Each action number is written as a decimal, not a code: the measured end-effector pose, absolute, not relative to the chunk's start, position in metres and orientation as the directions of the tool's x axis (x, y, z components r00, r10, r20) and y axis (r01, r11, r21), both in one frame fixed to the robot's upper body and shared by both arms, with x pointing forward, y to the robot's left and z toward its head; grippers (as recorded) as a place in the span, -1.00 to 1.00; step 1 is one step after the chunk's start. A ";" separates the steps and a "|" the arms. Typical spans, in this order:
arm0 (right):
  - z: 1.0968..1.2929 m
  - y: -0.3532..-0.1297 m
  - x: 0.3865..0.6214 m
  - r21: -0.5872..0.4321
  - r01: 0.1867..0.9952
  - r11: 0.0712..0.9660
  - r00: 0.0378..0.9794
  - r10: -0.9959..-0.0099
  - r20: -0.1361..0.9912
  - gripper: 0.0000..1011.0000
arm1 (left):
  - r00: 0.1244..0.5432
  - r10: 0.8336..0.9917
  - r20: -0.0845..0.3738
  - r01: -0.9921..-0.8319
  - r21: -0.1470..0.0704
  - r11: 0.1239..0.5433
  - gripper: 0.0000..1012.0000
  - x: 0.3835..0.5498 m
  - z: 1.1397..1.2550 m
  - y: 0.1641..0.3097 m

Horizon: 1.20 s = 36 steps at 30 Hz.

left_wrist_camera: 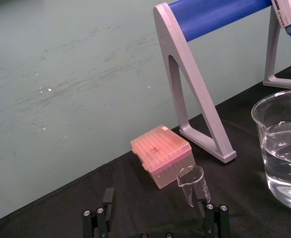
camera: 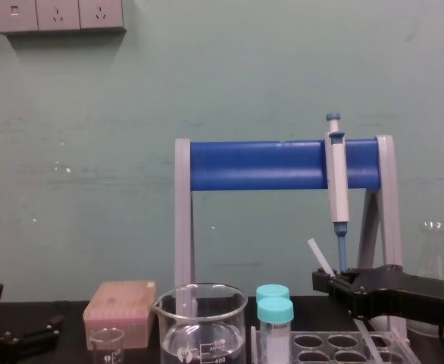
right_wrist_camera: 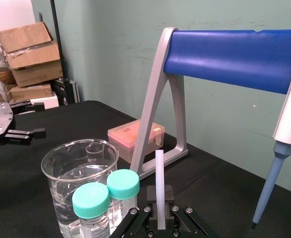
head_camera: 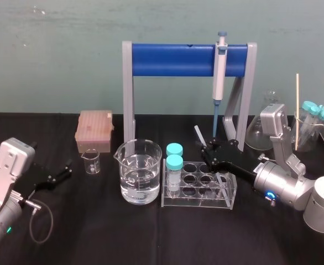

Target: Pick up the stirring rod with one hand, then place it down.

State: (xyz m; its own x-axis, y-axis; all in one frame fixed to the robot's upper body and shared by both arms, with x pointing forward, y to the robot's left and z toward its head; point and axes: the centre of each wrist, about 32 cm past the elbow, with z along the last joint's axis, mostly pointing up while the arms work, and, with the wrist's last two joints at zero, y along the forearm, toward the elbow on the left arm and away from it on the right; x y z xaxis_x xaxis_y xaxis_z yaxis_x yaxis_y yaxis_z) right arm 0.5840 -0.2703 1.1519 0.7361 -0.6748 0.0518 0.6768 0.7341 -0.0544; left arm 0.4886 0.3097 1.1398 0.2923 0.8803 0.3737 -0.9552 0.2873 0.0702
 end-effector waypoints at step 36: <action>1.160 -0.250 0.586 0.436 0.599 0.672 0.618 -0.734 0.282 -0.86 | 0.292 0.880 0.374 -0.955 0.070 0.287 0.98 0.489 1.140 0.310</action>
